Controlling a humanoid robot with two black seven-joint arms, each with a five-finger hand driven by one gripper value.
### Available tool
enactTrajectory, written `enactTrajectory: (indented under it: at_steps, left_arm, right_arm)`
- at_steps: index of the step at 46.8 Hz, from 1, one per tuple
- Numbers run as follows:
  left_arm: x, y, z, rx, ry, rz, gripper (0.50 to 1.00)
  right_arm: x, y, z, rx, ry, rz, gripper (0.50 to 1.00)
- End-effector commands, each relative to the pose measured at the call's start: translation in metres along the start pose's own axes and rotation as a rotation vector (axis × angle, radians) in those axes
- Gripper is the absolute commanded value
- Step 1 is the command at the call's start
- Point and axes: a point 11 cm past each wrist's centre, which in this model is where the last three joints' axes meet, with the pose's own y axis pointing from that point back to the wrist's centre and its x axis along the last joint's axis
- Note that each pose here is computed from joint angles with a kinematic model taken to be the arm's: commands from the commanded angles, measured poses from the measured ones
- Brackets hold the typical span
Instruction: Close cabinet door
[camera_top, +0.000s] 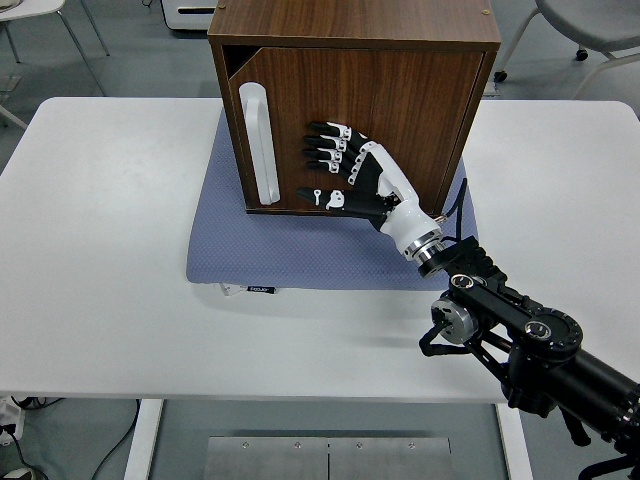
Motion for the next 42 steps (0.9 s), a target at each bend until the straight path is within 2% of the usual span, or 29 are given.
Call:
enactTrajectory:
  at_steps: [1,10,18,19,21,29,35,42]
  left_arm:
    - [0.0,0.0,0.0,0.0,0.0,0.0,1.0]
    - [0.0,0.0,0.0,0.0,0.0,0.001,1.0]
    - [0.0,0.0,0.0,0.0,0.0,0.001,1.0]
    - [0.0,0.0,0.0,0.0,0.0,0.0,1.0]
    - [0.0,0.0,0.0,0.0,0.0,0.0,1.0]
    - [0.0,0.0,0.0,0.0,0.0,0.001,1.0]
    - [0.0,0.0,0.0,0.0,0.0,0.0,1.0]
    - [0.0,0.0,0.0,0.0,0.0,0.0,1.0]
  right_arm:
    - [0.001,-0.001,0.0,-0.001,-0.002,0.007,1.0]
    - [-0.006,0.002,0.002,0.003,-0.005,-0.022,1.0]
    - [-0.028,0.006,0.004,0.001,-0.016,-0.096,1.0]
    - [-0.033,0.006,0.0,0.023,-0.024,-0.109,1.0]
    - [-0.036,0.007,-0.002,0.035,-0.029,-0.115,1.0]
    - [-0.047,0.016,0.0,0.057,-0.03,-0.145,1.0]
    - [-0.038,0.027,-0.005,0.072,-0.019,-0.141,1.0]
    - [-0.022,0.044,-0.003,0.049,-0.002,-0.123,1.0]
